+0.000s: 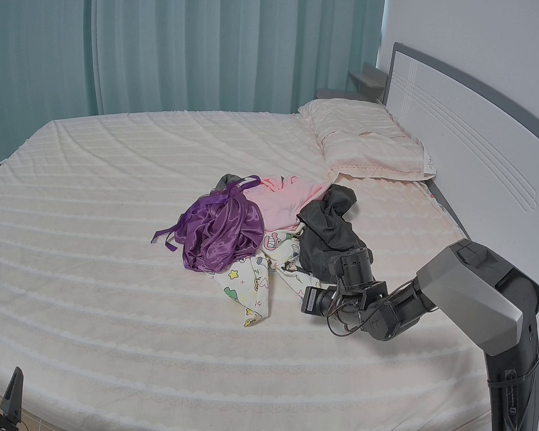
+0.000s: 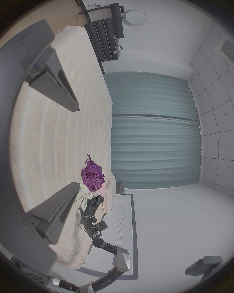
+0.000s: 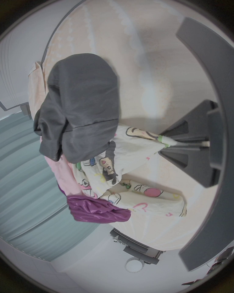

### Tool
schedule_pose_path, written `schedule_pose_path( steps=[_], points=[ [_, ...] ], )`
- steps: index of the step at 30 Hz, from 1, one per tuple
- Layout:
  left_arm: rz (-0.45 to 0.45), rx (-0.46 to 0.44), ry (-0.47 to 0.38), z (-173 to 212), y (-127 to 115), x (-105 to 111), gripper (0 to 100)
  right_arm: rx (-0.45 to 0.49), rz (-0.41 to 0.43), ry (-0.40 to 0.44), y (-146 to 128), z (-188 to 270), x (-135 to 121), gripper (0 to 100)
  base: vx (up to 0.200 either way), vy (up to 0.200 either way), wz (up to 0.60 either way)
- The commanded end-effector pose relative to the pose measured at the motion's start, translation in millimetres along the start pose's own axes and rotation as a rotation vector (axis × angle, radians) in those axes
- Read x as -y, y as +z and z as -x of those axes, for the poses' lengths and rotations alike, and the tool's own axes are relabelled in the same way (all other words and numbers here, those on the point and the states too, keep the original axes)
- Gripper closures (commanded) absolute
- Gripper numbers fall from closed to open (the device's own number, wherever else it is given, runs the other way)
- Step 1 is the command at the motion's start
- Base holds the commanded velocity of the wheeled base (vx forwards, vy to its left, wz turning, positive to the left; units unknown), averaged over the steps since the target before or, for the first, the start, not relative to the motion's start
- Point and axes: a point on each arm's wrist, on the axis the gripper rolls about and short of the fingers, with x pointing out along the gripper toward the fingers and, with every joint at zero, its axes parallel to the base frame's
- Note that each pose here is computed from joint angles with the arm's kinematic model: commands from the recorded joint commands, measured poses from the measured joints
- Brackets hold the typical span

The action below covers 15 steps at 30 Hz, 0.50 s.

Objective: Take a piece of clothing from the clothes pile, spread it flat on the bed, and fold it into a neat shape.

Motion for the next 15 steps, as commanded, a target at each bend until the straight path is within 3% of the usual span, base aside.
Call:
schedule_pose_path(
  steps=[1, 9, 15],
  points=[
    [0.0, -0.001, 0.0, 0.0, -5.2, -0.1, 0, 0.029, -0.009, 0.01, 8.3, 15.4, -0.6, 100, 0.0, 0.0, 0.0],
    [0.0, -0.001, 0.0, 0.0, -5.2, -0.1, 0, 0.057, -0.024, 0.056, 3.2, 78.5, 3.5, 100, 0.0, 0.0, 0.0],
    [0.0, -0.001, 0.0, 0.0, -5.2, -0.1, 0, 0.075, -0.113, 0.195, -5.9, 146.2, 6.0, 100, 0.0, 0.0, 0.0]
  ],
)
